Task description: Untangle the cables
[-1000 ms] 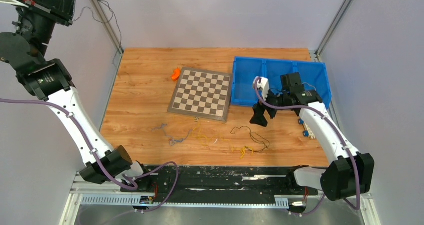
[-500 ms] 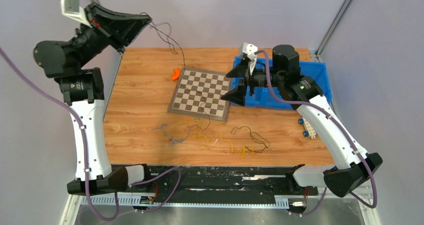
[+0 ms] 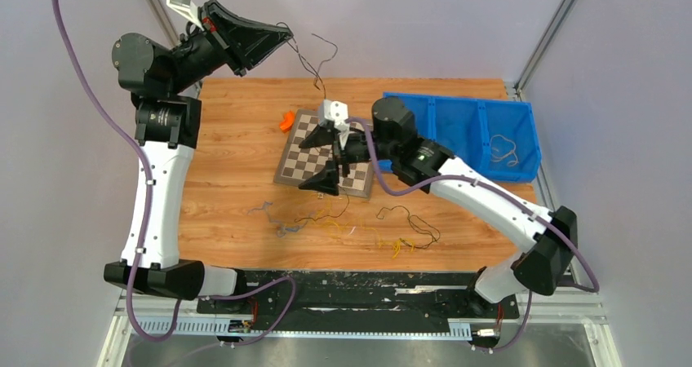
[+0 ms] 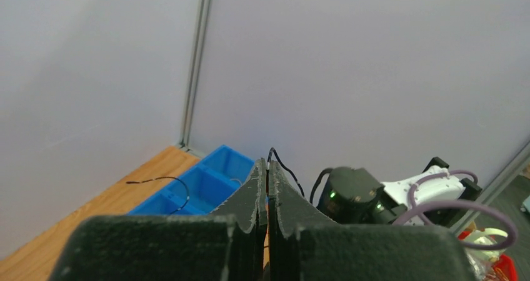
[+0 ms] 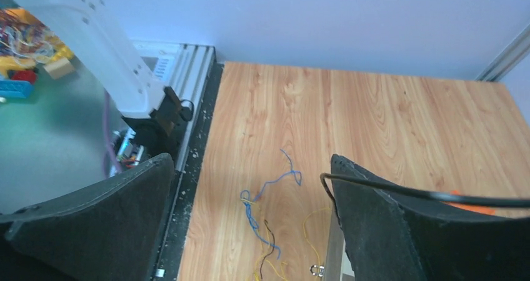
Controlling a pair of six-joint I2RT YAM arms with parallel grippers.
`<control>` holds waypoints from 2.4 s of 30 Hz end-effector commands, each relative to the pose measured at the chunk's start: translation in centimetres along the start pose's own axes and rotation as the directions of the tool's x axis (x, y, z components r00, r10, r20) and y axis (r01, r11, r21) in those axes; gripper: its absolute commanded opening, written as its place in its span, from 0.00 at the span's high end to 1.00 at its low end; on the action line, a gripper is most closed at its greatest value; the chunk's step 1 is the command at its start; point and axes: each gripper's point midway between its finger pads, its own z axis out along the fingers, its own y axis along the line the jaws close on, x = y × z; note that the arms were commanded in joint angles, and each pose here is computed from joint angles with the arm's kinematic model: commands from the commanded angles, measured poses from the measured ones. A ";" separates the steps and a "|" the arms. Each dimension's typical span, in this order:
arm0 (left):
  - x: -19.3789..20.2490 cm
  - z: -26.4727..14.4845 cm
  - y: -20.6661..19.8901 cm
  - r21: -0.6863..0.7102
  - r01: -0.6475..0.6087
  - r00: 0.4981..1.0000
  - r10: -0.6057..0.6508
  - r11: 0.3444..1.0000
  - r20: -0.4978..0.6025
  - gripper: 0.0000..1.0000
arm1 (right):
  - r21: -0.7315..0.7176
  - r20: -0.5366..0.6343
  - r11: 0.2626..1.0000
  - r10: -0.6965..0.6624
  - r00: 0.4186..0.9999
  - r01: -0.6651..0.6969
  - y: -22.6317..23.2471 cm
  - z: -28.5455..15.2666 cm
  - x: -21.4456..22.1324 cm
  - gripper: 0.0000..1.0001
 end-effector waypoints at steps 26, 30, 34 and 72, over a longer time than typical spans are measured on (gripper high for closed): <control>-7.2 -2.8 1.8 -0.148 -0.135 0.973 0.159 0.980 0.169 1.00 | 0.177 -0.201 0.982 0.105 0.974 -0.069 -5.0 0.1 15.5 0.24; -6.9 -3.0 1.7 -0.151 -0.136 0.973 0.160 0.979 0.165 1.00 | 0.244 -0.211 0.964 0.161 0.964 -0.107 -6.9 0.3 16.7 0.23; -6.7 -3.2 1.4 -0.157 -0.142 0.973 0.167 0.977 0.162 1.00 | 0.281 -0.208 0.945 0.232 0.950 -0.169 -8.1 0.4 17.9 0.24; 20.2 12.3 -1.0 0.283 0.126 0.949 -0.033 0.951 -0.313 1.00 | 0.696 -0.030 0.718 0.015 0.999 0.010 -11.7 -22.8 0.9 1.00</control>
